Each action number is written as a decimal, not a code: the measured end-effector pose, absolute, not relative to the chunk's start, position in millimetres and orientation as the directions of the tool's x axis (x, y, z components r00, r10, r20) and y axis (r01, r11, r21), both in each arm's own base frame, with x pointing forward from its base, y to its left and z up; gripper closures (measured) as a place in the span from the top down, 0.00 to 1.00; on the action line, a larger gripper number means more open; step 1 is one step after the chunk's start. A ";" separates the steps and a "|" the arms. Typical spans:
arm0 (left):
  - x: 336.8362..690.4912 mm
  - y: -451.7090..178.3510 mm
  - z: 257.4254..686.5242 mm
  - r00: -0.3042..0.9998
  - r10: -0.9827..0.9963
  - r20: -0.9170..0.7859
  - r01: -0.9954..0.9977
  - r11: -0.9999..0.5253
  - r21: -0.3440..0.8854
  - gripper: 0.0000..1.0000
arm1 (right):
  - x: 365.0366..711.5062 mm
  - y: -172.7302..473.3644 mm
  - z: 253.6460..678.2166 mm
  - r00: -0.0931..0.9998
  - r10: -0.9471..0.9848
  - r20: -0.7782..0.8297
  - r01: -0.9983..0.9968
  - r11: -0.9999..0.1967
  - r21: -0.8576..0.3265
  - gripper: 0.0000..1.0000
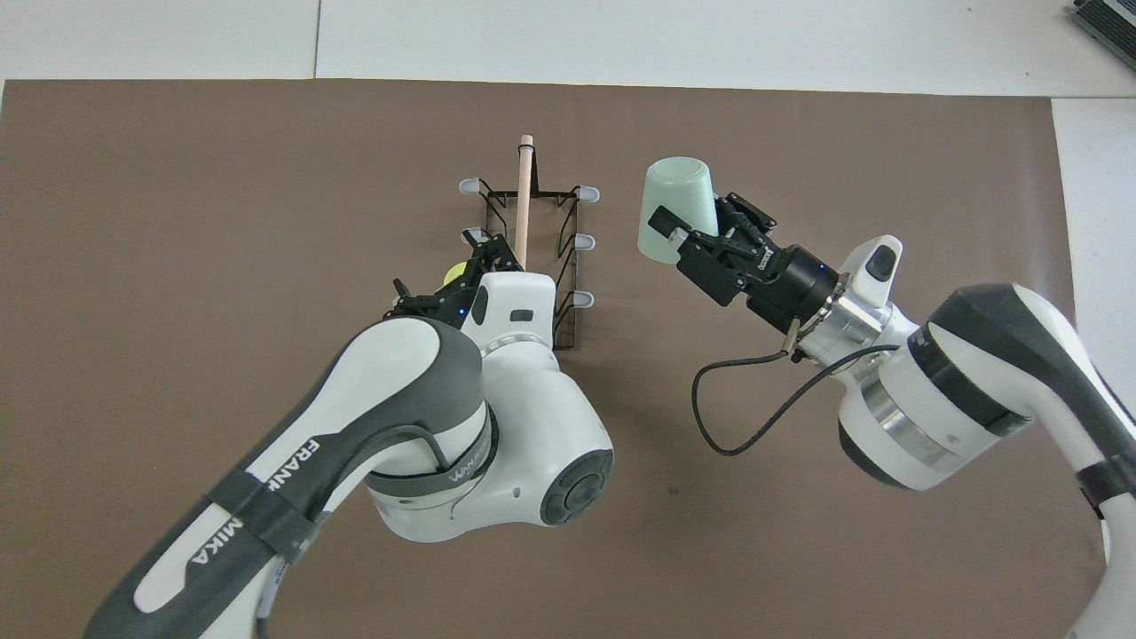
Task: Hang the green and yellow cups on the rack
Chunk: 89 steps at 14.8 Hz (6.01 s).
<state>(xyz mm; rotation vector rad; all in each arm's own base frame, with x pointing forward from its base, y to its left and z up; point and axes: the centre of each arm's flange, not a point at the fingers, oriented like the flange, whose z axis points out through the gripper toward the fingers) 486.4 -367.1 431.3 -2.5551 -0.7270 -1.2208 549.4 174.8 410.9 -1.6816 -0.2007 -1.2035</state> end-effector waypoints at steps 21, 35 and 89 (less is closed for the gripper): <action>570.8 -74.7 613.3 0.979 -0.175 0.105 -0.175 -0.984 -0.012 1.00 | 520.6 268.6 309.3 0.186 -0.175 0.967 0.792 -0.556 -0.253 0.71; 542.9 -27.1 634.4 0.975 -0.220 -0.039 -0.219 -0.976 0.006 1.00 | 517.0 263.8 266.7 0.191 -0.084 0.978 0.785 -0.585 -0.204 0.98; 546.1 -35.9 630.4 0.976 -0.216 0.000 -0.215 -0.976 0.043 1.00 | 569.4 24.8 550.8 0.961 0.239 0.142 0.217 -0.964 0.155 1.00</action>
